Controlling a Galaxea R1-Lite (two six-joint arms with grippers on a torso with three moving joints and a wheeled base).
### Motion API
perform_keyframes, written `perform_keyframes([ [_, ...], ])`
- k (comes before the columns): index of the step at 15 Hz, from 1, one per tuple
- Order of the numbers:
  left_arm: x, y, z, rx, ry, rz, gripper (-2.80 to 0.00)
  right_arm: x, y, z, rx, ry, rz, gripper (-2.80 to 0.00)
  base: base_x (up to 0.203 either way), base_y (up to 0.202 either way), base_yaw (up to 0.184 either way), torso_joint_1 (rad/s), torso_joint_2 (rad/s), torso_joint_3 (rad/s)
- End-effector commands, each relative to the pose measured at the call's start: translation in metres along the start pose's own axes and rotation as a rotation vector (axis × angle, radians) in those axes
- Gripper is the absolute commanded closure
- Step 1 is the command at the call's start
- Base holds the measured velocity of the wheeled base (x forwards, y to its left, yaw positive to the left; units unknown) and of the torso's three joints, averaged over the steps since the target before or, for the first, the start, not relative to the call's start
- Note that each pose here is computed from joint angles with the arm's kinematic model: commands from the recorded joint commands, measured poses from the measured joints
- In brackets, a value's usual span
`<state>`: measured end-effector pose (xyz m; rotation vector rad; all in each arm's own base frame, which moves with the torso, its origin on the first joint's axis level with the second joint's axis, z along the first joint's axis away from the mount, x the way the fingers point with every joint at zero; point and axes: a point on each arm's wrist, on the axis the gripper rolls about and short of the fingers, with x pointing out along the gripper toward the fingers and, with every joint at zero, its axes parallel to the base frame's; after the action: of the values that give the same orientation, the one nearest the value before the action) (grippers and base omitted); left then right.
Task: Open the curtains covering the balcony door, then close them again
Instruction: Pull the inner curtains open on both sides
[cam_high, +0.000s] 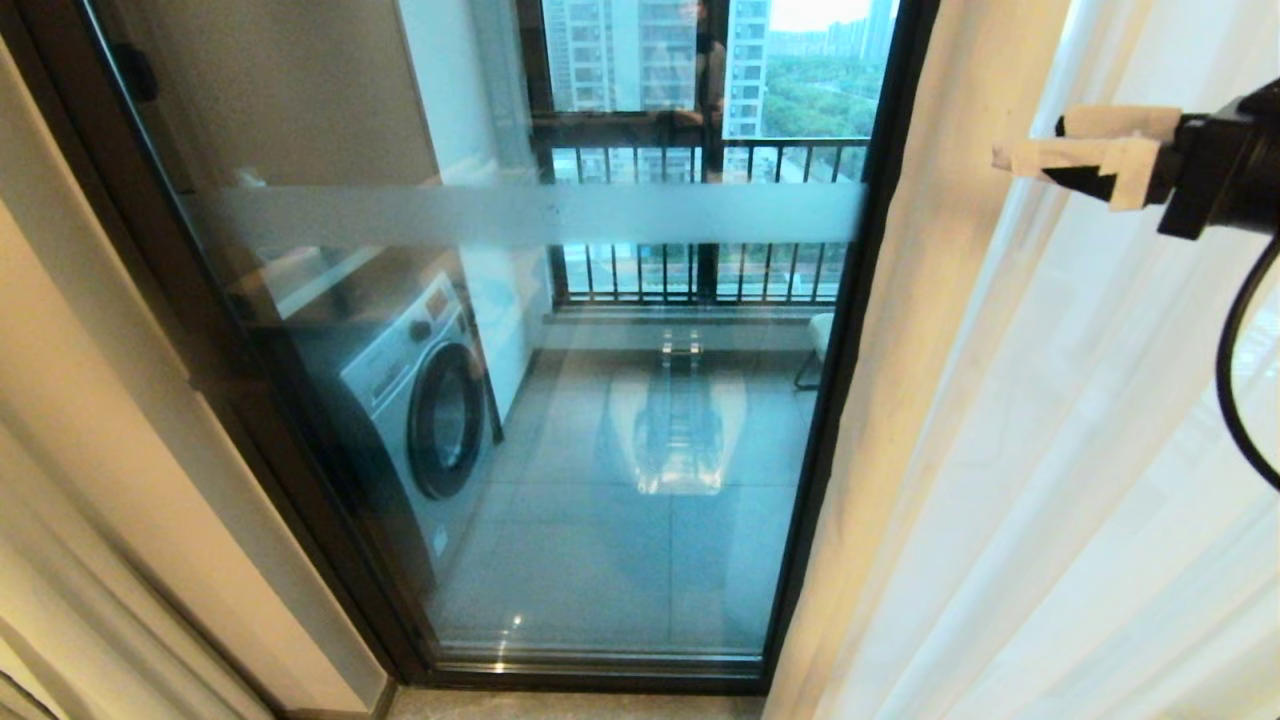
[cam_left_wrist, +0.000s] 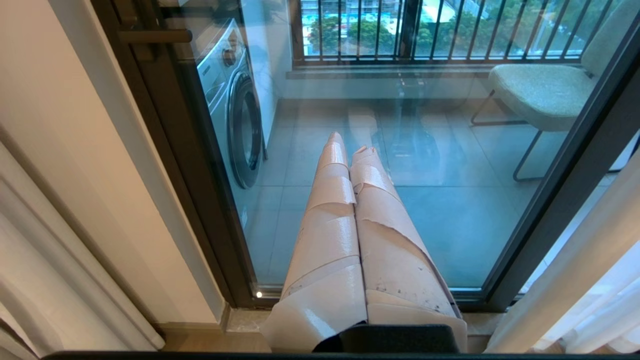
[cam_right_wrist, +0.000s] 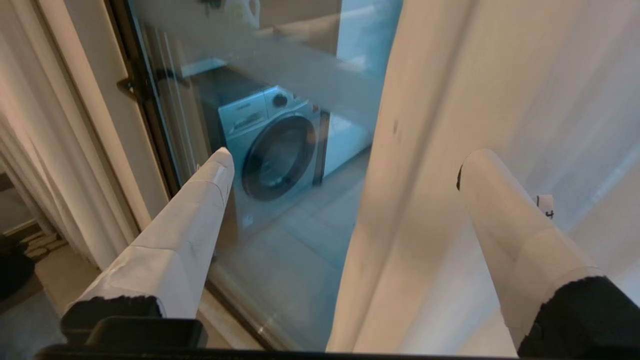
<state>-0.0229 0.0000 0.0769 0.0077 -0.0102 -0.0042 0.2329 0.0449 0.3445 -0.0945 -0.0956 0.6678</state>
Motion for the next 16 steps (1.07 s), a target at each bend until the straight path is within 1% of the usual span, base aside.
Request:
perform_keyframes([
  [1, 0.0, 0.0, 0.0, 0.0, -0.001, 0.0, 0.0, 0.023, -0.011, -0.006, 0.007, 0.008, 0.001, -2.8, 0.0, 0.0, 0.0, 0.0, 0.0, 0.0],
  [5, 0.0, 0.0, 0.0, 0.0, -0.001, 0.0, 0.0, 0.049, -0.023, -0.003, 0.011, -0.008, -0.079, -2.8, 0.0, 0.0, 0.0, 0.0, 0.0, 0.0],
  [8, 0.0, 0.0, 0.0, 0.0, -0.001, 0.0, 0.0, 0.065, -0.033, 0.003, -0.008, -0.052, -0.135, -2.8, 0.0, 0.0, 0.0, 0.0, 0.0, 0.0],
  [12, 0.0, 0.0, 0.0, 0.0, -0.001, 0.0, 0.0, 0.08, -0.038, 0.007, -0.003, -0.084, -0.227, -2.8, 0.0, 0.0, 0.0, 0.0, 0.0, 0.0],
  [13, 0.0, 0.0, 0.0, 0.0, -0.001, 0.0, 0.0, 0.083, -0.039, 0.007, -0.005, -0.092, -0.239, -2.8, 0.0, 0.0, 0.0, 0.0, 0.0, 0.0],
  [16, 0.0, 0.0, 0.0, 0.0, -0.001, 0.0, 0.0, 0.085, -0.038, 0.009, -0.014, -0.119, -0.237, -2.8, 0.0, 0.0, 0.0, 0.0, 0.0, 0.0],
])
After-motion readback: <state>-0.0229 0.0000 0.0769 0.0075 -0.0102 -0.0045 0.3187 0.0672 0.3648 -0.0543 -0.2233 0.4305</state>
